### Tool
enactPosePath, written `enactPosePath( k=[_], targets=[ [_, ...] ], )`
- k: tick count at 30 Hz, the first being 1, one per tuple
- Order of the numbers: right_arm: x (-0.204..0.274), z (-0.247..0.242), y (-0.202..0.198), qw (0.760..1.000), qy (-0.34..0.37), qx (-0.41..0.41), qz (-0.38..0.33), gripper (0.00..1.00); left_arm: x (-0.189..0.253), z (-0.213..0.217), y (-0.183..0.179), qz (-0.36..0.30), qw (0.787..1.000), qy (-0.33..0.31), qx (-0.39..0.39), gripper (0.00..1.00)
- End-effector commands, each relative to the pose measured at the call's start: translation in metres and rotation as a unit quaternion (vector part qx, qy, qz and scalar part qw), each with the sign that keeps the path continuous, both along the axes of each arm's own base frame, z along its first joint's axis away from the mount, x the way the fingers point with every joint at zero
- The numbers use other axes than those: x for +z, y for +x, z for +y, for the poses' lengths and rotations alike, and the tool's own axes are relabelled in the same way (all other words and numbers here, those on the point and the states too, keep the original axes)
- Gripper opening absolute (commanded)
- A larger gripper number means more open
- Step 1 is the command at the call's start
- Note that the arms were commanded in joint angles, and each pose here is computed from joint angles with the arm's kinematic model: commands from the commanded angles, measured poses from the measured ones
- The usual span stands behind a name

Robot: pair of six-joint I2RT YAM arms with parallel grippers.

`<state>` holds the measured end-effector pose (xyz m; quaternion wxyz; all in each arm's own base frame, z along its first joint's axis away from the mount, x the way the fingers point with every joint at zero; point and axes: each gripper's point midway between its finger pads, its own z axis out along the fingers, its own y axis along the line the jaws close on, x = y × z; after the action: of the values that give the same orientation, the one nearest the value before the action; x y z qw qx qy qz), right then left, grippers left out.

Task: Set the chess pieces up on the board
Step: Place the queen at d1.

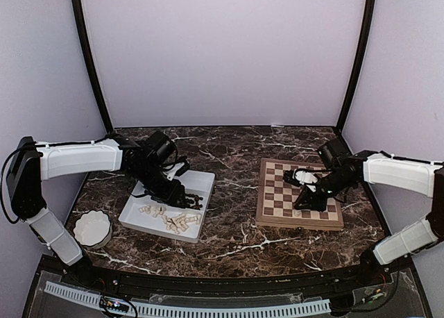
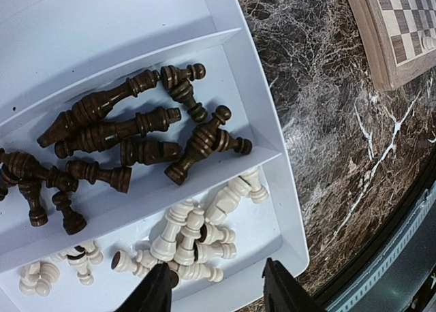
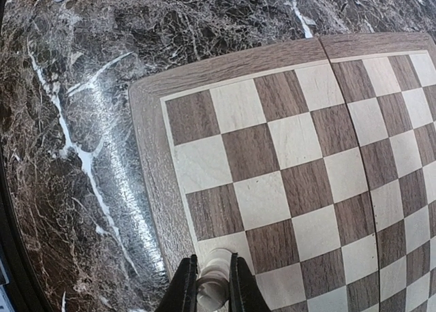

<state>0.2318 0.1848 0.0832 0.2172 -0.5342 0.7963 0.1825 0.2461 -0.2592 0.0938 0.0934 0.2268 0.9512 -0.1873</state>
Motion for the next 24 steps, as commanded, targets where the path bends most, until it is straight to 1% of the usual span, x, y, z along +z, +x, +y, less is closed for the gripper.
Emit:
enactPosePath(
  k=[1, 8, 13, 14, 17, 24],
  targets=[
    [0.012, 0.012, 0.012, 1.0, 0.023, 0.001, -0.019, 0.0, 0.01, 0.001, -0.004, -0.007, 1.0, -0.014, 0.002, 0.49],
    [0.006, 0.013, 0.01, 1.0, 0.016, 0.003, -0.009, 0.02, 0.008, 0.002, -0.005, -0.005, 1.0, -0.012, 0.0, 0.49],
    [0.005, 0.01, 0.008, 1.0, 0.012, 0.003, -0.01, 0.1, 0.007, 0.002, -0.006, -0.004, 1.0, -0.012, 0.0, 0.49],
    [0.004, 0.01, 0.007, 1.0, 0.011, 0.005, -0.009, 0.09, 0.007, 0.002, -0.006, -0.003, 1.0, -0.012, 0.0, 0.49],
    [0.003, 0.009, 0.004, 1.0, 0.007, 0.009, -0.004, 0.03, 0.007, 0.002, -0.006, -0.003, 1.0, -0.012, 0.0, 0.49],
    [0.006, 0.004, -0.002, 1.0, 0.003, 0.008, -0.01, 0.02, 0.009, 0.003, -0.006, -0.005, 1.0, -0.012, 0.001, 0.49]
  ],
)
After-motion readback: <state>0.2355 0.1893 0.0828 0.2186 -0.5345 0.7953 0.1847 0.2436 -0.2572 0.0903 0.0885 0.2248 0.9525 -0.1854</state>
